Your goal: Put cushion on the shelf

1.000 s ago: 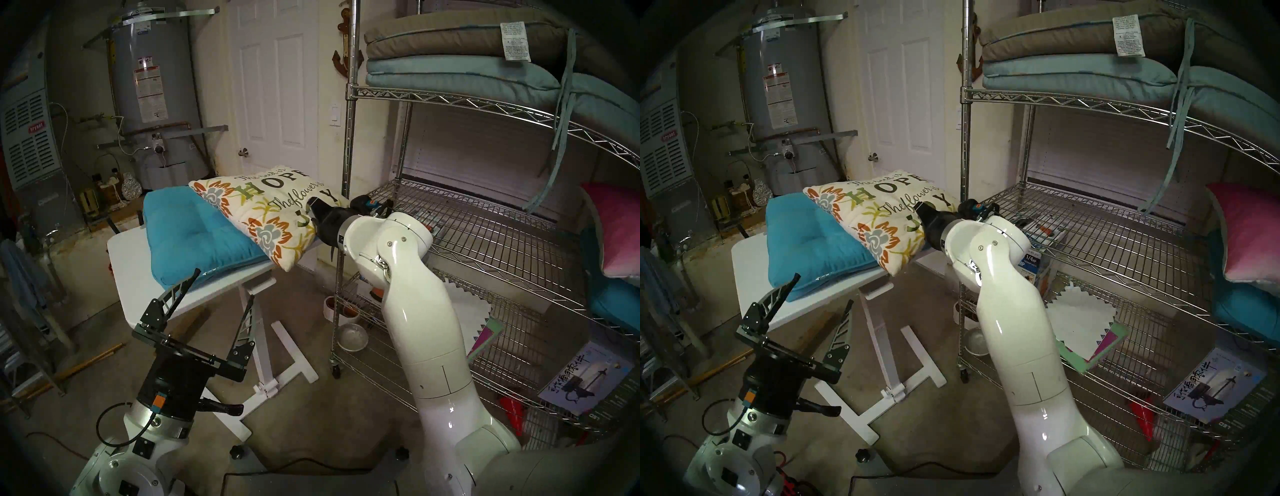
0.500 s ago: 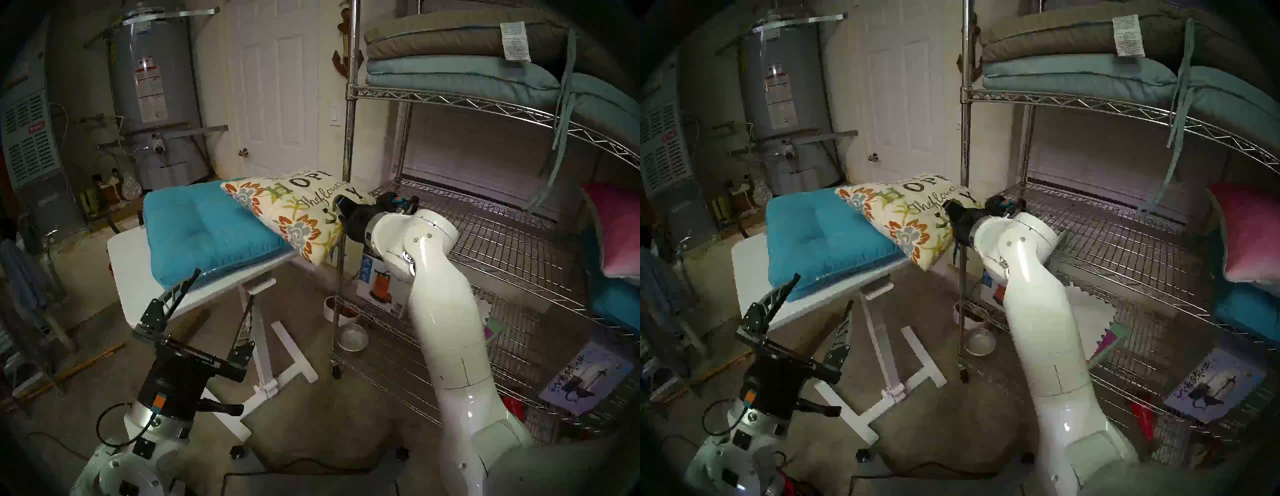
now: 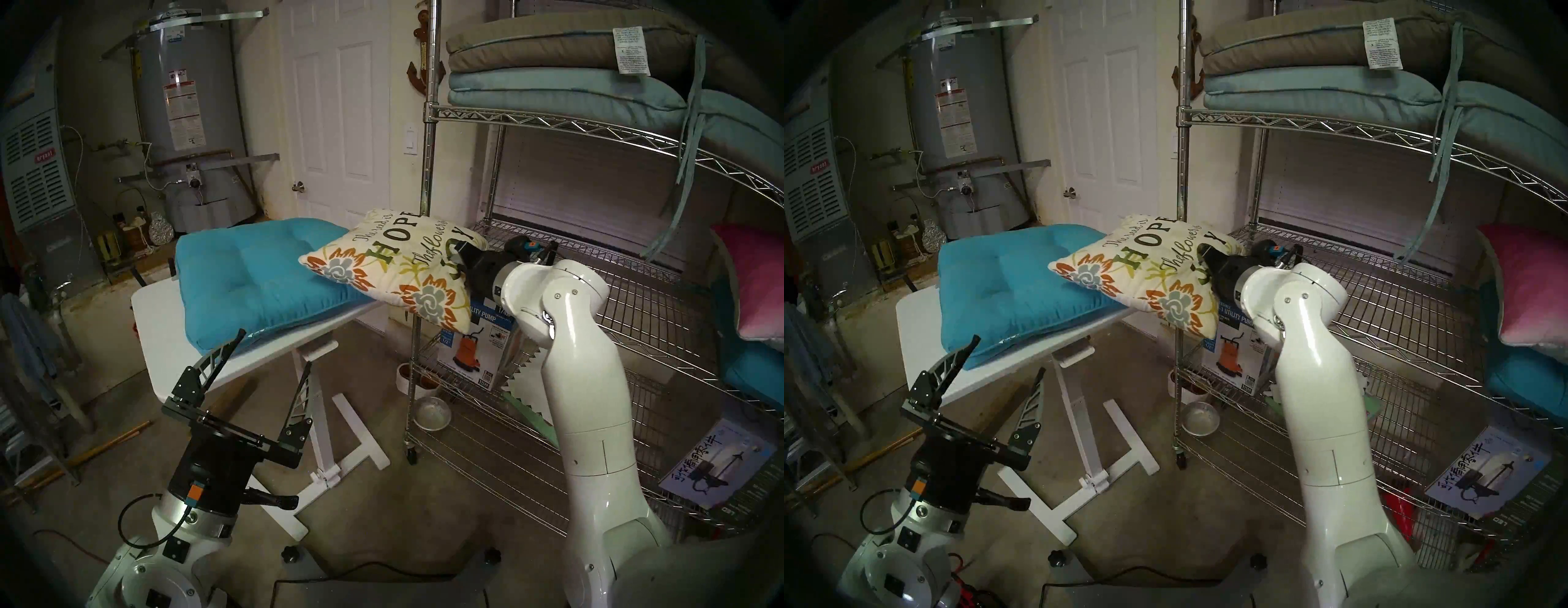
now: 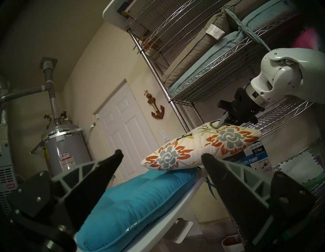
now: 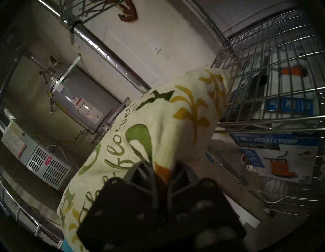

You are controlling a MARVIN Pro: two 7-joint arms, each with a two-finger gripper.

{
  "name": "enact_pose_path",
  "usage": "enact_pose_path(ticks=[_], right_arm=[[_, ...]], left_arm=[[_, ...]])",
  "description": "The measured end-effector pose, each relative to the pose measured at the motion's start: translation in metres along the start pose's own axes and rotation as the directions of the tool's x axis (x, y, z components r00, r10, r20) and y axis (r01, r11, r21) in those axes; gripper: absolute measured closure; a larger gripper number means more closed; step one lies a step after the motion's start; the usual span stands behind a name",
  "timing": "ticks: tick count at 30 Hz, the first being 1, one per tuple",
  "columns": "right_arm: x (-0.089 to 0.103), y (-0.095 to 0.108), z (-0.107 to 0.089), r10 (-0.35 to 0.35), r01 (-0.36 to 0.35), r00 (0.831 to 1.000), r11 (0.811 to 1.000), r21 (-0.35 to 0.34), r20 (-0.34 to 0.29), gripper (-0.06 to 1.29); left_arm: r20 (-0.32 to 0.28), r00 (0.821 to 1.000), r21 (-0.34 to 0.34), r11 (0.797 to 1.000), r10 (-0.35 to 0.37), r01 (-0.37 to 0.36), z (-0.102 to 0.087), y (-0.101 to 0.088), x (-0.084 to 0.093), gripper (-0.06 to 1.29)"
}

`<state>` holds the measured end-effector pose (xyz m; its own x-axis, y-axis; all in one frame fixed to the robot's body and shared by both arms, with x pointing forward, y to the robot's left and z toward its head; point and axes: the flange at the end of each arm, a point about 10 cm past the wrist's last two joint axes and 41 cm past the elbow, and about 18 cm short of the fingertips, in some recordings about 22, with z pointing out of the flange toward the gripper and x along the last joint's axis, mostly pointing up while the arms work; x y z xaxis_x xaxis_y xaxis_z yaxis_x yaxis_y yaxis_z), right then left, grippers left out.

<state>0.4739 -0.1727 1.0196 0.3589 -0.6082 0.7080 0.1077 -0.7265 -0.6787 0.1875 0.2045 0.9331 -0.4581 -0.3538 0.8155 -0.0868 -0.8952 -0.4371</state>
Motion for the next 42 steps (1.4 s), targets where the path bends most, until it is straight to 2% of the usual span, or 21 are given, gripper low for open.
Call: enact_pose_path(ticks=[14,24,31,42], right_arm=[[0.038,0.040,-0.015,-0.024,0.022,0.999,0.999,-0.048,-0.034,1.18],[0.065,0.077,-0.006,-0.036,0.029,0.998,0.990,-0.136,-0.052,1.18],[0.088,0.086,0.000,-0.050,0.038,0.996,0.987,-0.154,-0.075,1.21],[0.126,0.091,-0.002,-0.083,0.059,0.987,0.983,-0.174,-0.137,1.21]], left_arm=[[-0.001,1.000,0.001,1.000,0.000,0.000,0.000,0.000,0.000,-0.03],[-0.001,1.000,0.000,1.000,0.001,-0.001,0.000,0.000,0.000,-0.03],[-0.001,1.000,0.000,1.000,0.001,-0.001,0.000,0.000,0.000,-0.03],[-0.001,1.000,0.000,1.000,0.002,-0.002,0.000,0.000,0.000,-0.03]])
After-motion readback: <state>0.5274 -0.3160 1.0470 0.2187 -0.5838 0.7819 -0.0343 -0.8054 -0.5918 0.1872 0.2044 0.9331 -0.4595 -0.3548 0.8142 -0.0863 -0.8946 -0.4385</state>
